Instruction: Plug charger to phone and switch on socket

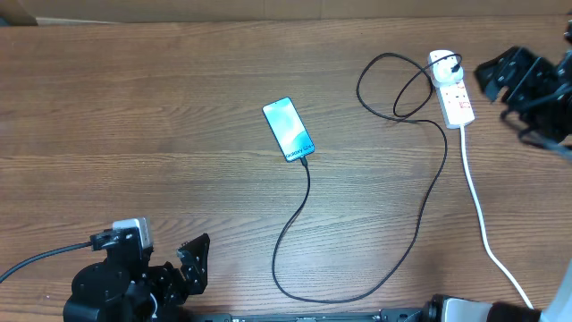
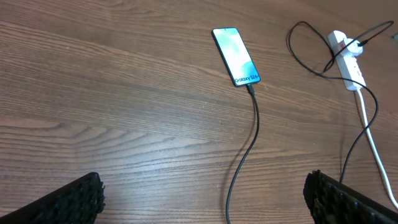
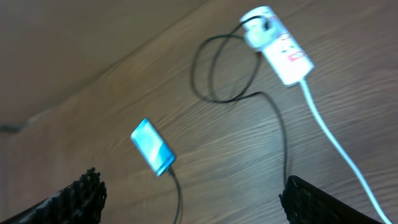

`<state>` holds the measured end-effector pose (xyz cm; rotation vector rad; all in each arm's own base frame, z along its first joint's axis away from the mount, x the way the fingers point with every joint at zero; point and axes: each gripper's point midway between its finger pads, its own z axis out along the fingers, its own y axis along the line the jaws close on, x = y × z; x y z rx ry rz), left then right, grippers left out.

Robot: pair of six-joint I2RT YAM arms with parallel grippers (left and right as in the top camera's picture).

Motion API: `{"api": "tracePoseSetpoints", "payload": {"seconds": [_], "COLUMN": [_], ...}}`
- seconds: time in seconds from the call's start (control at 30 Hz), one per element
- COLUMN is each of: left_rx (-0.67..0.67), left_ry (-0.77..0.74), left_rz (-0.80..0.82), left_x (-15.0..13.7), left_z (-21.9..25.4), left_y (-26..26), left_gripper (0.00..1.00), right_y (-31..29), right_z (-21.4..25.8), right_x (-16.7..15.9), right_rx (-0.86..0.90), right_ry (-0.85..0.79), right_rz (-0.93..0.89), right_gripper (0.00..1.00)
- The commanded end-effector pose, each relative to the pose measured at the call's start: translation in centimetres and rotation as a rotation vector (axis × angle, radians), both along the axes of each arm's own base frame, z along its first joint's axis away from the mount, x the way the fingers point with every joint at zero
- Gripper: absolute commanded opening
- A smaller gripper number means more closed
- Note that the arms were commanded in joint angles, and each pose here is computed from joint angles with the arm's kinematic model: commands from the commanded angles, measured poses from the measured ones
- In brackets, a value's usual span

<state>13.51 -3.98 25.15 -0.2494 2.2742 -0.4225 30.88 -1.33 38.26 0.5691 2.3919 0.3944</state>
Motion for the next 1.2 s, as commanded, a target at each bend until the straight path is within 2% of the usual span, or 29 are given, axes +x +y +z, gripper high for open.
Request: {"api": "tracePoseSetpoints", "payload": {"seconds": [0.0, 0.33, 0.57, 0.6, 0.63, 0.73, 0.9, 1.17], "left_rx": [-0.003, -0.003, -0.003, -0.003, -0.003, -0.003, -0.003, -0.003], "left_ry": [-0.002, -0.002, -0.002, -0.002, -0.002, -0.002, -0.002, -0.002], "left_rz": [0.016, 0.015, 0.015, 0.015, 0.016, 0.016, 0.016, 0.016], "left_x": [0.0, 0.0, 0.0, 0.0, 0.0, 0.0, 0.0, -0.1], "left_z": [0.0, -0.1, 0.0, -0.1, 0.0, 0.0, -0.1, -0.1], "left_y": [0.2, 0.2, 0.2, 0.2, 0.2, 0.2, 0.2, 0.2], "left_gripper": [1.0, 1.0, 1.0, 1.0, 1.0, 1.0, 0.99, 1.0], "right_y": [2.2, 3.6, 4.1, 4.2, 4.3, 4.4, 4.6, 4.1], "right_z": [1.0, -0.2, -0.7, -0.7, -0.7, -1.4, -3.5, -4.0], "right_x": [-2.2, -9.6, -14.7, -16.1, -16.7, -18.0, -19.8, -20.1], "right_rx": [-0.017, -0.028, -0.047, -0.052, -0.053, -0.051, -0.031, -0.052], "right_ry": [-0.043, -0.11, -0.228, -0.262, -0.272, -0.258, -0.144, -0.119], "right_rz": [0.078, 0.103, 0.102, 0.101, 0.101, 0.101, 0.1, 0.082], "right_gripper": [0.9, 0.91, 0.92, 1.0, 1.0, 1.0, 1.0, 1.0]}}
